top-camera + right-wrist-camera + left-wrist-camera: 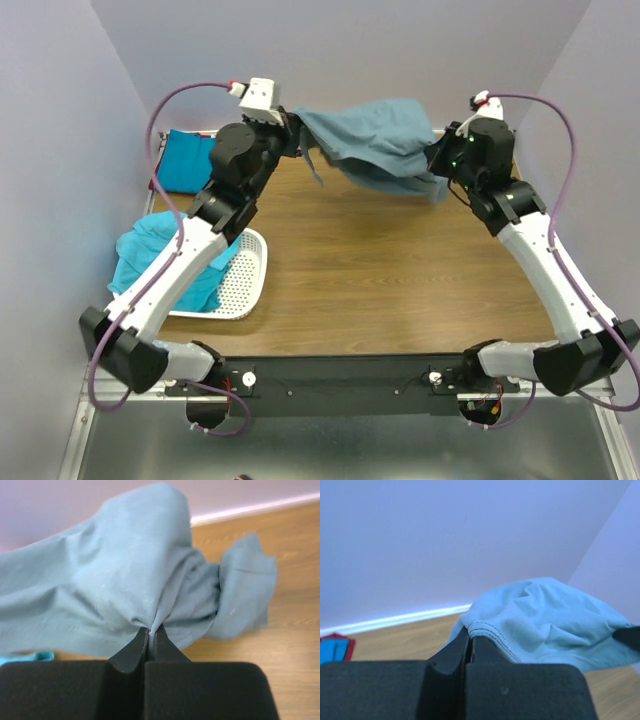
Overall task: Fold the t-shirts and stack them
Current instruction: Flatten the tshirt out
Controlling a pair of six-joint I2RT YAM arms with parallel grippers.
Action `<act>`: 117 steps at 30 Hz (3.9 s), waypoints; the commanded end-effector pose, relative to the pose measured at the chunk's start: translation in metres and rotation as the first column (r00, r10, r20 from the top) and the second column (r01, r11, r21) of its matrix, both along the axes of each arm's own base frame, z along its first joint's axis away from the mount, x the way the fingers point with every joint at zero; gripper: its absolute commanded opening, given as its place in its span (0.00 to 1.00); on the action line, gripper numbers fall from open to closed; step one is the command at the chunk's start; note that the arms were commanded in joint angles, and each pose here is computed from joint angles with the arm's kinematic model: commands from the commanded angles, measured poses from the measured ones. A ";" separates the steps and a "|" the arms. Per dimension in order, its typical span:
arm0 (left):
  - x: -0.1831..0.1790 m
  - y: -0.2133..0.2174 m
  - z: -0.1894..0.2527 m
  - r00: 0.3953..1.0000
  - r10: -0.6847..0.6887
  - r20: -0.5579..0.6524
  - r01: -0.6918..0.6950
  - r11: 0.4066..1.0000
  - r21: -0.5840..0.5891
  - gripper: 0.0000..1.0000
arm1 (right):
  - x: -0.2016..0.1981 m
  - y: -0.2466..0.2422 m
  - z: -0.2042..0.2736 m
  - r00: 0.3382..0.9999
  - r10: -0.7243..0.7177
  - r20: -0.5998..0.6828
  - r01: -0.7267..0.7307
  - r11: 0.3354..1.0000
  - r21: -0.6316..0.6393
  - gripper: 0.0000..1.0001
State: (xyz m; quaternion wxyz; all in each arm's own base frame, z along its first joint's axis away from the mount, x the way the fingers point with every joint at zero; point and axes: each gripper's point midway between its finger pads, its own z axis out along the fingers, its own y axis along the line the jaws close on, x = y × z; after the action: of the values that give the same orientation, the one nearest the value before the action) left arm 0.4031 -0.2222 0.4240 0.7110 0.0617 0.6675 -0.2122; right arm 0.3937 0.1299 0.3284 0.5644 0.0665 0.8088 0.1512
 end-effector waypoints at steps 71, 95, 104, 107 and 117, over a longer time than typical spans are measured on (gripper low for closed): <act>0.063 0.012 -0.326 0.858 0.179 -0.482 -0.089 0.975 0.203 0.74 | -0.035 -0.004 -0.292 0.831 0.048 -0.555 -0.015 0.998 0.065 0.98; 0.040 -0.012 -0.257 0.909 -0.078 -0.410 0.112 0.992 0.061 0.00 | -0.024 -0.008 -0.223 0.911 0.055 -0.408 -0.036 0.998 0.053 0.00; -0.043 0.011 -0.140 0.960 -0.183 -0.211 0.171 0.983 -0.070 0.00 | -0.051 -0.056 -0.090 0.983 -0.110 -0.147 0.105 0.994 -0.043 0.02; -0.067 0.015 -0.126 0.958 -0.225 -0.176 0.209 0.972 -0.109 0.00 | -0.061 -0.066 -0.053 0.988 -0.144 -0.063 0.142 0.989 -0.039 0.03; -0.009 -0.020 -0.197 0.897 -0.319 -0.306 0.300 0.948 -0.108 0.01 | 0.003 -0.108 -0.096 0.908 -0.391 -0.151 0.340 0.898 -0.280 0.03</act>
State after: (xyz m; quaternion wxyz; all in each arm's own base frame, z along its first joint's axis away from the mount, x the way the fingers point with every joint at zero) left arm 0.3624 -0.2223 0.2804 0.6086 0.0946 0.7126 -0.3360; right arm 0.3682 0.0542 0.2815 0.5532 0.1379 0.8201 0.0491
